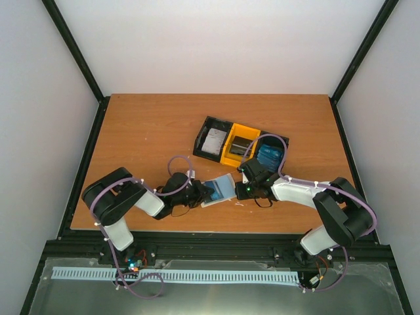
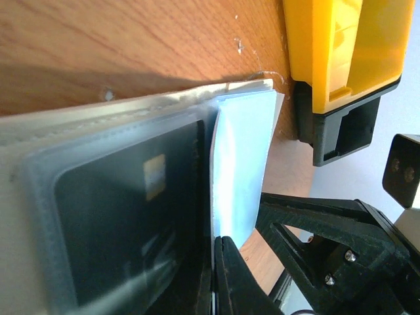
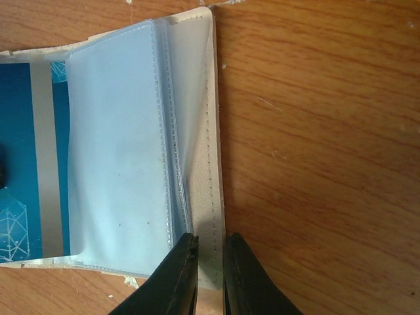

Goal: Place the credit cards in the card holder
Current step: Insert the credit card into the card holder.

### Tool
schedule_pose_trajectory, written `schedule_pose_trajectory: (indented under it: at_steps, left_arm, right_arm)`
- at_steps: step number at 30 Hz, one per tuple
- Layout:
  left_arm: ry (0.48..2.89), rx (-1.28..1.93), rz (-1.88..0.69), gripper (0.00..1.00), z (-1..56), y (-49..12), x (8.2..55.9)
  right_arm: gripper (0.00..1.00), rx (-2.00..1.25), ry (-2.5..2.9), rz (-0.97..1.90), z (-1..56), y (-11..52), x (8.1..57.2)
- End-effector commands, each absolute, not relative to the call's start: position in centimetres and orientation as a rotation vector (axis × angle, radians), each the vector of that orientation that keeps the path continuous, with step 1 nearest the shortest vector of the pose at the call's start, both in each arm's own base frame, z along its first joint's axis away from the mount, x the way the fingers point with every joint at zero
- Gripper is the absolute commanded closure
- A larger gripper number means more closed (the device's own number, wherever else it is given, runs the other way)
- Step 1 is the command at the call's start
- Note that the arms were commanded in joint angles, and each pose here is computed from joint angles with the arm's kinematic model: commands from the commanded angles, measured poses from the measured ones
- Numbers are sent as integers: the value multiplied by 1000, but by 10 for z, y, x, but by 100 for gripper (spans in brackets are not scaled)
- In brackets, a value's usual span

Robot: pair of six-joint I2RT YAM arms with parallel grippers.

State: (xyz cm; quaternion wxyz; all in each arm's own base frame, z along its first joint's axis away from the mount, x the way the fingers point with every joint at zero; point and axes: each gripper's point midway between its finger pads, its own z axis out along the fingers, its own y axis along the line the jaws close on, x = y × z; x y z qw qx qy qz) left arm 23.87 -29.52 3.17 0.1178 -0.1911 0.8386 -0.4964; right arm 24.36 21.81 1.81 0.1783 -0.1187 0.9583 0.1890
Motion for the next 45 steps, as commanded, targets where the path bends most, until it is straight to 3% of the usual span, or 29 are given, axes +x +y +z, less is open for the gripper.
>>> schedule_pose_trajectory:
  at_steps: [1,7,14,24,30,34,45]
  left_arm:
    - [2413,-619,-1544,99,35,-302,239]
    - [2418,-607,-1506,99,30,-303,244]
    - [2452,-564,-1368,99,18,-293,246]
    - [2460,-545,-1428,96,16,-301,243]
    - [2494,-535,-1367,82,16,-302,246]
    - [2541,-513,-1313,78,13,-309,244]
    - [2627,-538,-1115,53,10,-302,244]
  right_arm:
    - [88,-323,2780,522,6,216,232]
    - [86,-326,2773,523,8,217,234]
    - [66,-371,2715,415,20,213,252]
    - [70,-350,2645,358,41,210,267]
    - [67,-385,2620,425,48,217,265]
    - [66,-435,2645,556,42,235,257]
    - [68,-437,2703,541,22,235,255]
